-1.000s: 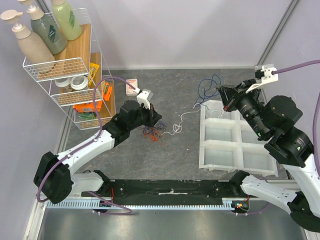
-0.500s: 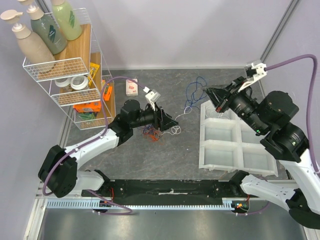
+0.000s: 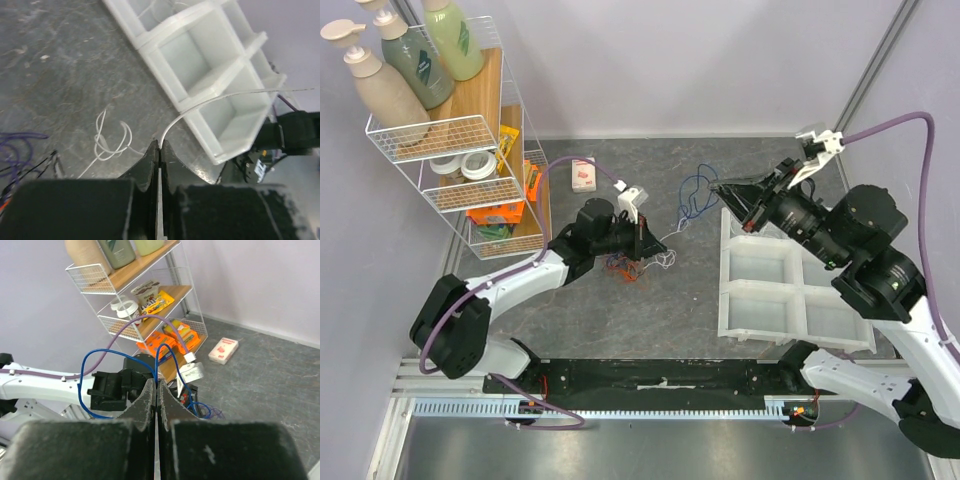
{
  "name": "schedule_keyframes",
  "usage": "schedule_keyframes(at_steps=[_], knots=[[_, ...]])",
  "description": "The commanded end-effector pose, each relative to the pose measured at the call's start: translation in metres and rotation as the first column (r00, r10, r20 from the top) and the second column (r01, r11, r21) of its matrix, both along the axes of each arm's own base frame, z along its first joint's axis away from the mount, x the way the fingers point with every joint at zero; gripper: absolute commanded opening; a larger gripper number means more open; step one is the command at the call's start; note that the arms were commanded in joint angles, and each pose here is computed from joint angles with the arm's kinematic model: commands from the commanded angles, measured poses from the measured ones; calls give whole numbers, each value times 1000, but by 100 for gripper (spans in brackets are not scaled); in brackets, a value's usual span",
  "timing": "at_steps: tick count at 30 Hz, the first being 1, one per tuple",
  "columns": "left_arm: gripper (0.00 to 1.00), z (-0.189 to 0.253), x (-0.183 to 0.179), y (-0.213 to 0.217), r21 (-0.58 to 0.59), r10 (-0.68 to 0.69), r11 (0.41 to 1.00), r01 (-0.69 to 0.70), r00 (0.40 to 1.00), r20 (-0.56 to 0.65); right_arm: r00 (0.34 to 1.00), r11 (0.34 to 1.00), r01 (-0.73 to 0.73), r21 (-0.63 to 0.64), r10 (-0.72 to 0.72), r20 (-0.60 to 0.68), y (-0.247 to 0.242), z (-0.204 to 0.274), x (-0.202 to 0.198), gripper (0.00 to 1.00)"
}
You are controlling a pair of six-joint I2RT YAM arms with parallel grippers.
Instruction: Untangle the cables
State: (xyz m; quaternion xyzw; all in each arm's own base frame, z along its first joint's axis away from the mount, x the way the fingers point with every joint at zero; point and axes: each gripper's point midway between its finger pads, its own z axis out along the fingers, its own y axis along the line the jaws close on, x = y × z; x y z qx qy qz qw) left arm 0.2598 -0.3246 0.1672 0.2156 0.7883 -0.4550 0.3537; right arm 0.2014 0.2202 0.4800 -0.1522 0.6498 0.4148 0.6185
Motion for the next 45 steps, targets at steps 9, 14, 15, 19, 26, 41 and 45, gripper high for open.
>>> schedule_keyframes(at_steps=[9,14,15,19,26,41,45], knots=[[2,34,59,95,136,511,824,-551,824,245,494,428,816,-388,-865,85,-176,-87,61,0],[2,47,57,103,109,532,810,-576,801,273,472,402,765,-504,-881,13,-182,-134,100,0],[2,48,56,101,105,524,818,-566,807,271,484,422,742,-521,-875,-21,-182,-148,109,0],[2,55,49,94,72,494,847,-526,830,257,463,431,666,-608,-879,-115,-189,-207,127,0],[2,71,40,85,12,456,881,-473,855,248,457,433,655,-620,-880,-131,-197,-233,113,0],[2,79,26,68,-43,383,923,-382,904,191,229,216,846,-488,-973,-33,-245,-184,93,0],[2,81,24,67,-52,378,925,-375,907,187,163,148,849,-508,-986,-15,-253,-187,102,0]])
